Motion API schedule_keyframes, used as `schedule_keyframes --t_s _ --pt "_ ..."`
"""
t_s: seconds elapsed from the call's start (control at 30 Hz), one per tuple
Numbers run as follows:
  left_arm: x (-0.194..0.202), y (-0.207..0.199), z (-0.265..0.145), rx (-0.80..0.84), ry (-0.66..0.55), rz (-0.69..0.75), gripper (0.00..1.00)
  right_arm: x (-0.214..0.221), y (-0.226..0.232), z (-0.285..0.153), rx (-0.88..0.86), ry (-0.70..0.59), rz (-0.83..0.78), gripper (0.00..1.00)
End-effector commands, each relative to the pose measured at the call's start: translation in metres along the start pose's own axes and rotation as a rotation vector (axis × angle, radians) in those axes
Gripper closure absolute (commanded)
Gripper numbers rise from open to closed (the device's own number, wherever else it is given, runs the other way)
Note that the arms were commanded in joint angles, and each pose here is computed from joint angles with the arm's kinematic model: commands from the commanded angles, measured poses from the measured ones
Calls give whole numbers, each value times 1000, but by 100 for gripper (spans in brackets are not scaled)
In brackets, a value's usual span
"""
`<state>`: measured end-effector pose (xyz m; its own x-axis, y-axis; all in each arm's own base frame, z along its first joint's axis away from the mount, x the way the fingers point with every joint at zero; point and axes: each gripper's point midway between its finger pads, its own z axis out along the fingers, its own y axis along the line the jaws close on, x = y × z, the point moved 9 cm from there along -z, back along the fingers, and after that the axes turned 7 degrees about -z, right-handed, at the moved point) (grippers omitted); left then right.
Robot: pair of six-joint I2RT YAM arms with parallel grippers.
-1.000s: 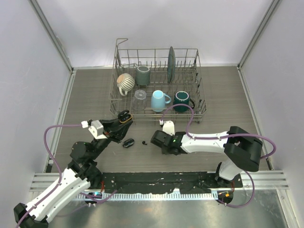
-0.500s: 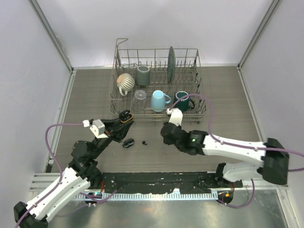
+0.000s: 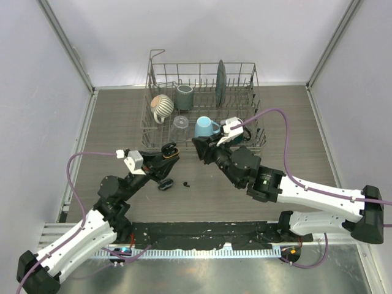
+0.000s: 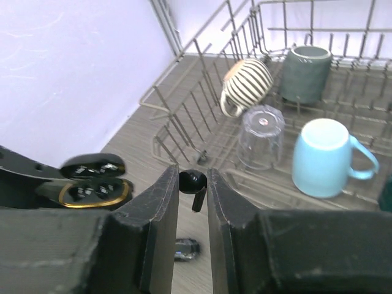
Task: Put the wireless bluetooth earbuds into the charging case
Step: Pick up the earbud from the center of the board, then place the earbud in the charging case.
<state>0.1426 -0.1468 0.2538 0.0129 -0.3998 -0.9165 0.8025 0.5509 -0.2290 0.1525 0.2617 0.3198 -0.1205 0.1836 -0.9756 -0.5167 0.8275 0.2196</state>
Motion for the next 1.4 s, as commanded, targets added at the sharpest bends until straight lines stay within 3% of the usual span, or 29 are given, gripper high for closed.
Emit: schedule_keyframes --t_s 0.0,0.5,1.37 --pt "-30 -12 11 70 -98 7 100 -49 27 7 -96 -194 23 99" --pt "-30 -11 19 66 -96 -23 100 -43 58 7 -237 -205 -7 99" --pt "-38 -16 18 104 -144 -32 100 -5 57 15 -189 -144 -71 99"
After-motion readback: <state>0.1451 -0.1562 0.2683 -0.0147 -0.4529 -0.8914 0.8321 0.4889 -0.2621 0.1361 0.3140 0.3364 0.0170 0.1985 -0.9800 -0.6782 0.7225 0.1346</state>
